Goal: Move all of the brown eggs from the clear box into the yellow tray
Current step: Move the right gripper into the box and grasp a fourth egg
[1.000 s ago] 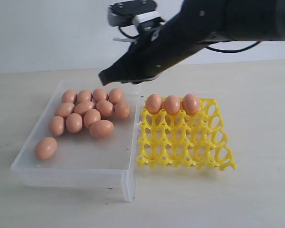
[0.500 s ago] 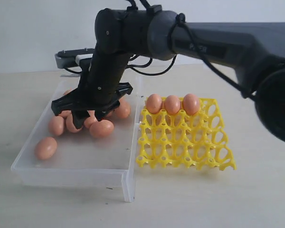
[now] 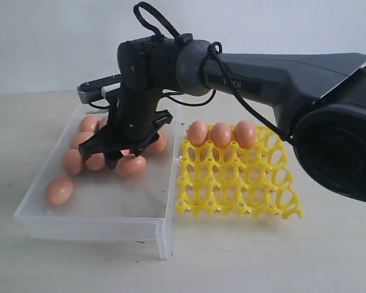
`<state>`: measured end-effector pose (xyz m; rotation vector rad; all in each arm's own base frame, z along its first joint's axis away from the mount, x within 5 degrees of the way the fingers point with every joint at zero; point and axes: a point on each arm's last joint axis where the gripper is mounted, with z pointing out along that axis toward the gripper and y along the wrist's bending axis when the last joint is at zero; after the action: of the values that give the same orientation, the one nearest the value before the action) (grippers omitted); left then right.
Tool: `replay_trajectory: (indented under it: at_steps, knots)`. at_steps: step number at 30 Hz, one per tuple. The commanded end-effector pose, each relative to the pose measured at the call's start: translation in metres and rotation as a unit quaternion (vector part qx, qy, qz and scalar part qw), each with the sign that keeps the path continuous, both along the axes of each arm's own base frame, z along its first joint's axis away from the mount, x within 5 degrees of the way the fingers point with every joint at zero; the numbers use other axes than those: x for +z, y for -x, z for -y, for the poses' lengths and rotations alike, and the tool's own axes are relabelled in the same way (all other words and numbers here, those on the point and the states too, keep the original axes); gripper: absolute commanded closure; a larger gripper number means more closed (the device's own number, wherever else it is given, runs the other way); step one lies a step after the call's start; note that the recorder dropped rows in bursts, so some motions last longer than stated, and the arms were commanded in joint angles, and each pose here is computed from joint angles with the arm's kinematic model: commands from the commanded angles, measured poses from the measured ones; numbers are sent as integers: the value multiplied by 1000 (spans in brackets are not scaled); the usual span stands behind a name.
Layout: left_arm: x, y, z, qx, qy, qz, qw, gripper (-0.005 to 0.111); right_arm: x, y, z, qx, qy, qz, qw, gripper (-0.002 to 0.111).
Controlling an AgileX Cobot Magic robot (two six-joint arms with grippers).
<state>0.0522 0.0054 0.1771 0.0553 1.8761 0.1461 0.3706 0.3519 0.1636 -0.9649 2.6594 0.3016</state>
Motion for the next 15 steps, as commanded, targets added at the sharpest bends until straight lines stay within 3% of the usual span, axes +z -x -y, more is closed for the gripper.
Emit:
replay_trajectory:
  at_steps: [1, 6, 15]
  knots:
    - [2, 0, 0, -3, 3, 6, 1000, 107, 5, 0, -5, 69, 19, 49, 996, 53]
    - [2, 0, 0, -3, 3, 6, 1000, 107, 3, 3, -11, 161, 32, 80, 983, 53]
    - [2, 0, 0, -3, 3, 6, 1000, 107, -5, -1, -14, 194, 37, 106, 975, 53]
